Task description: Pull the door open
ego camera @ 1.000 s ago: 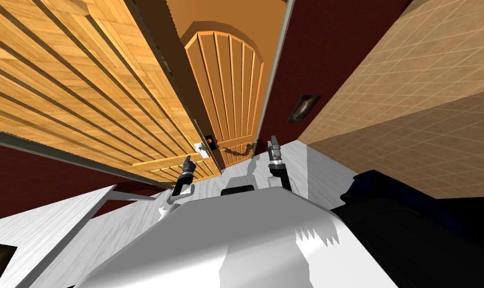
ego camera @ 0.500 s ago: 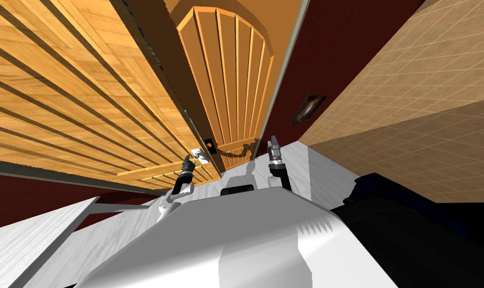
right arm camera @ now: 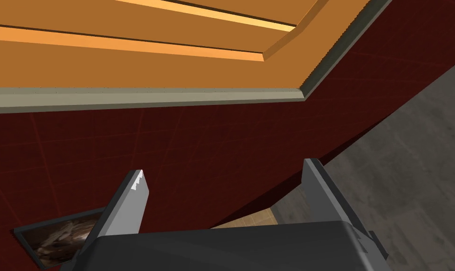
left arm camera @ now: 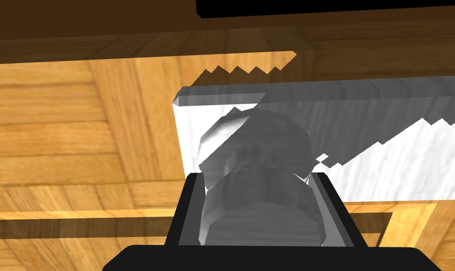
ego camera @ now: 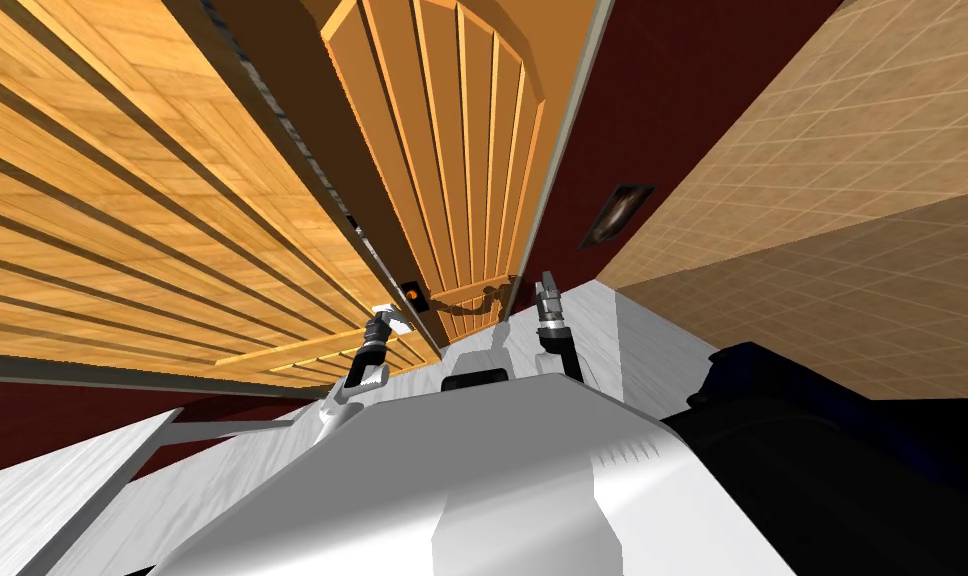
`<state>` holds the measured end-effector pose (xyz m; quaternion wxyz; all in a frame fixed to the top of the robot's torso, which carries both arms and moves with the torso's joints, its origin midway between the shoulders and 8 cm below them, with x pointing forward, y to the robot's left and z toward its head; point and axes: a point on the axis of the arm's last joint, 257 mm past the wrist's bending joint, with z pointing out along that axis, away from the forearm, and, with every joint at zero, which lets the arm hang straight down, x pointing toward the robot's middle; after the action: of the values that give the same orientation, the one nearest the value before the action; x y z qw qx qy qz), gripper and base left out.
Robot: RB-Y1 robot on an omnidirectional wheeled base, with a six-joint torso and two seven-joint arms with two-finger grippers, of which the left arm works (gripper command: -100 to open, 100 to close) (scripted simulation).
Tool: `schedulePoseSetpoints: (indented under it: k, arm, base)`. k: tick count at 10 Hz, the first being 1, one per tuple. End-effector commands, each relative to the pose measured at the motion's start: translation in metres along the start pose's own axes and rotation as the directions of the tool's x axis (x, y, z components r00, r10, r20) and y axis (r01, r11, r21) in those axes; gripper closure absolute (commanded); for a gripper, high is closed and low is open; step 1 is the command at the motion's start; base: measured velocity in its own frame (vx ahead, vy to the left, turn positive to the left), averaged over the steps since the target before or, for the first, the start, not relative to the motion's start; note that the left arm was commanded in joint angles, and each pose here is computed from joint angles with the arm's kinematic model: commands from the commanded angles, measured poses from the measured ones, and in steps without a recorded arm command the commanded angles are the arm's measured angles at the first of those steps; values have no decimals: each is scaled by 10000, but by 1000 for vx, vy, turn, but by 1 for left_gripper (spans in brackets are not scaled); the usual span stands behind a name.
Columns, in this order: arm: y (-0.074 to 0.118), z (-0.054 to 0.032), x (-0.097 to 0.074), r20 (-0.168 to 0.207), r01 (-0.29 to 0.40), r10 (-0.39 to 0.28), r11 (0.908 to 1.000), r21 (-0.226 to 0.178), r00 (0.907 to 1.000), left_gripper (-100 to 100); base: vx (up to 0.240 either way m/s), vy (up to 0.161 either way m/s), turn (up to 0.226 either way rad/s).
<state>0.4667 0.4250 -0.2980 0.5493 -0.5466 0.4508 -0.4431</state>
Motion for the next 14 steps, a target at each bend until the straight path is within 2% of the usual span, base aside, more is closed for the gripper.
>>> schedulePoseSetpoints:
  k: [1, 3, 4, 6, 10, 13, 14]
  arm:
    - [11, -8, -8, 15, 7, -7, 10000, -24, 10000, 100]
    - [11, -8, -8, 15, 7, -7, 10000, -24, 10000, 100]
    - [63, -61, -31, -23, -32, 31, 9999, -139, 10000, 100]
    - [70, -90, -28, -114, -45, 44, 9999, -154, 9999, 100]
    - [42, -151, 80, -593, -24, 19, 10000, -89, 9982, 100]
    - [-9, -211, 269, -1238, 77, -74, 10000, 18, 9923, 100]
    - [13, -202, 206, -1078, 21, -23, 10000, -17, 9942, 100]
  base:
    - [-20, 5, -9]
    - [-4, 0, 2]
    - [-121, 51, -31]
    - [-179, 44, -62]
    - [-217, 68, -113]
    - [-223, 113, -205]
    - [-95, 35, -59]
